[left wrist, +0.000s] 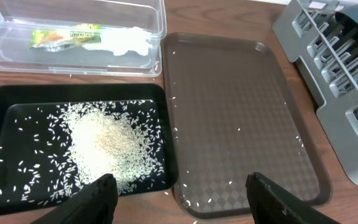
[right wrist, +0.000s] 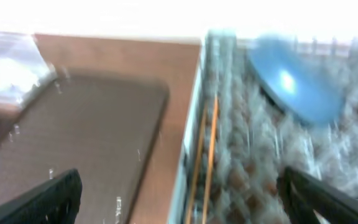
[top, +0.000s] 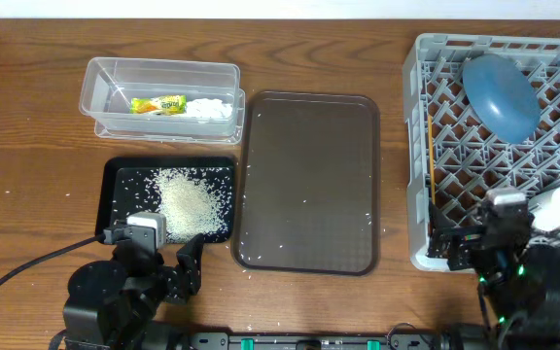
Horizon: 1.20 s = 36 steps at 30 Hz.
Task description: Sort waste into correct bins and load items into the dishwasher rack
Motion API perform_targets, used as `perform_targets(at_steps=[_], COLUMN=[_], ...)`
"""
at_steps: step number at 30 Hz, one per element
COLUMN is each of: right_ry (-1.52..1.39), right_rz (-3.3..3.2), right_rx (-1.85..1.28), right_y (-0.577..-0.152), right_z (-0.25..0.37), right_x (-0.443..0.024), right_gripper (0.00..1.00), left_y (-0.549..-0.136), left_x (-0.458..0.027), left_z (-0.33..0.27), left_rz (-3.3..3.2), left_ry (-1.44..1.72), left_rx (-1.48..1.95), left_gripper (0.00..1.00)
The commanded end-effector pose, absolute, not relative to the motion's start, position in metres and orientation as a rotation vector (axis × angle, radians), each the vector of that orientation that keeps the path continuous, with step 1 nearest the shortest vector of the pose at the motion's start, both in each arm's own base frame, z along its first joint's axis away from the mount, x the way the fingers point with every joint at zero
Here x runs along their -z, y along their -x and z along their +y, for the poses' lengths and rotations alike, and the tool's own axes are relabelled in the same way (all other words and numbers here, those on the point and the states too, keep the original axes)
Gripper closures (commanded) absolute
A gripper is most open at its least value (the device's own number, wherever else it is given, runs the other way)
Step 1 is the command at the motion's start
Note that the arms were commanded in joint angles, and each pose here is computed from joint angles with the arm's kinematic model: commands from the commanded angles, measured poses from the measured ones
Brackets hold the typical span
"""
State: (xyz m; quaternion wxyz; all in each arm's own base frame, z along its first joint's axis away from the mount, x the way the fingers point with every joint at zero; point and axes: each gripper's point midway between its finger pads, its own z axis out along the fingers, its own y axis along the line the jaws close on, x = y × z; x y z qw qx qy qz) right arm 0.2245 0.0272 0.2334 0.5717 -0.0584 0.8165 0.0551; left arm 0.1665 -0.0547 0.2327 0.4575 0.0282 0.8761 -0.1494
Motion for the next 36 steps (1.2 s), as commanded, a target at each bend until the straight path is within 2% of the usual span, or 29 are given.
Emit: perform_targets(at_steps=[1, 10, 14, 36], right_ry=[0.191, 0.222, 0.206, 0.199], right_rz=[1.818, 1.518, 1.617, 1.623], right_rx=[-0.142, -0.156, -0.144, -0.138], right_y=[-0.226, -0.237, -0.242, -0.243], right_z=[0.037, 0.045, 0.042, 0.04], right_x=[-0.22, -0.2, -0.161, -0.16], right_gripper=[0.01, 0.01, 0.01, 0.01], left_y=[-0.167, -0.167, -0.167, -0.167], left_x=[-0.231, -0.231, -0.231, -0.231], left_z=[-0.053, -0.053, -0.053, -0.053], left_rz=[2.159, 2.159, 2.159, 2.159], left_ry=[-0.083, -0.083, -0.084, -0.083], left_rx=[0.347, 0.347, 0.347, 0.347], left_gripper=[0.31, 0.31, 0.31, 0.31])
